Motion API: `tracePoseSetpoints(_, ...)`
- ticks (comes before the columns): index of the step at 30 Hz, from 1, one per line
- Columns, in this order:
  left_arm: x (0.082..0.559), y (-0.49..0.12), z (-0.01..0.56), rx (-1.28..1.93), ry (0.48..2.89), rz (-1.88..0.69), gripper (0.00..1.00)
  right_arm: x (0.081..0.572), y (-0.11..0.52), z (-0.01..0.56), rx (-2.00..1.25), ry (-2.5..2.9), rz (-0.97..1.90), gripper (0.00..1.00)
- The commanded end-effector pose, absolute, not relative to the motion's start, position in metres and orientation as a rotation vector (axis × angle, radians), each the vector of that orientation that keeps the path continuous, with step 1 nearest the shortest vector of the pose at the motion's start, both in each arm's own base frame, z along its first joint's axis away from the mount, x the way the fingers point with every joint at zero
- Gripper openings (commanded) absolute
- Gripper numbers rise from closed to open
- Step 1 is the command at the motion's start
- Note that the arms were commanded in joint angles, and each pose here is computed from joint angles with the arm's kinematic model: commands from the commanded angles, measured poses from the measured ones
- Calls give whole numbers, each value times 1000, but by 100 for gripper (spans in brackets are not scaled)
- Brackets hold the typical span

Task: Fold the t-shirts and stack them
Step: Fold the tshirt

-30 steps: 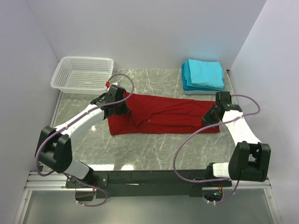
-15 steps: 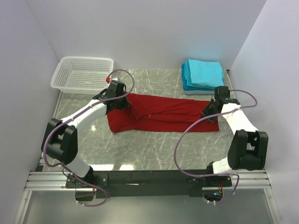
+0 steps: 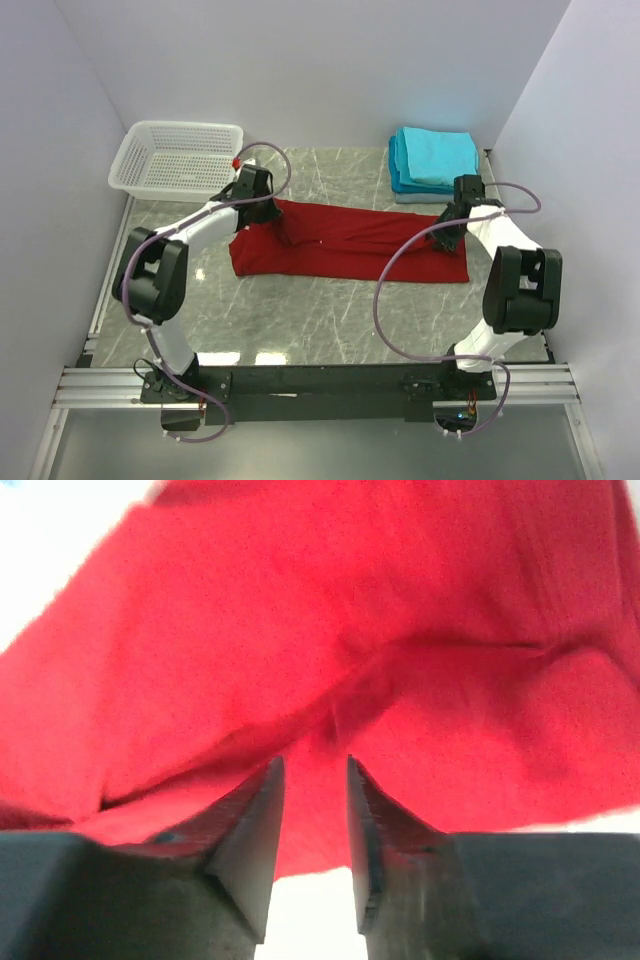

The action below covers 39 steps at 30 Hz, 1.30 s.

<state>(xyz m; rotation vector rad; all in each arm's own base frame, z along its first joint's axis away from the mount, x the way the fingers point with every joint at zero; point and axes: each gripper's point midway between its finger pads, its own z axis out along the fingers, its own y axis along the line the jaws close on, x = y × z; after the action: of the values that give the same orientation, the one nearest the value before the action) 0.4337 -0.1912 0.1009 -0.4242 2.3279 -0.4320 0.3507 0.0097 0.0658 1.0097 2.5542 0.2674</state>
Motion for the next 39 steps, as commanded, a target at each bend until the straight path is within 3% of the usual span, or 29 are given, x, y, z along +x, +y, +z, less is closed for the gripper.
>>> tracePoseSetpoints(1, 468, -190, 118, -406, 2249, -452, 41, 393, -5, 84, 943, 2450, 218, 40)
tracePoseSetpoints(3, 474, -193, 129, -385, 2221, -492, 65, 407, -11, 94, 919, 2410, 195, 56)
tracePoseSetpoints(4, 477, -194, 142, -373, 2188, -510, 86, 410, -14, 98, 917, 2395, 181, 65)
tracePoseSetpoints(5, 479, -195, 149, -364, 2169, -520, 89, 413, -18, 107, 906, 2367, 156, 80)
tracePoseSetpoints(7, 479, -195, 168, -346, 2136, -534, 99, 414, -19, 117, 883, 2336, 163, 82)
tracePoseSetpoints(20, 401, -226, 128, -283, 2259, -795, 99, 366, 11, 118, 730, 2318, 328, 88)
tracePoseSetpoints(39, 416, -243, 75, -294, 2365, -792, 100, 365, -3, 127, 747, 2291, 221, 91)
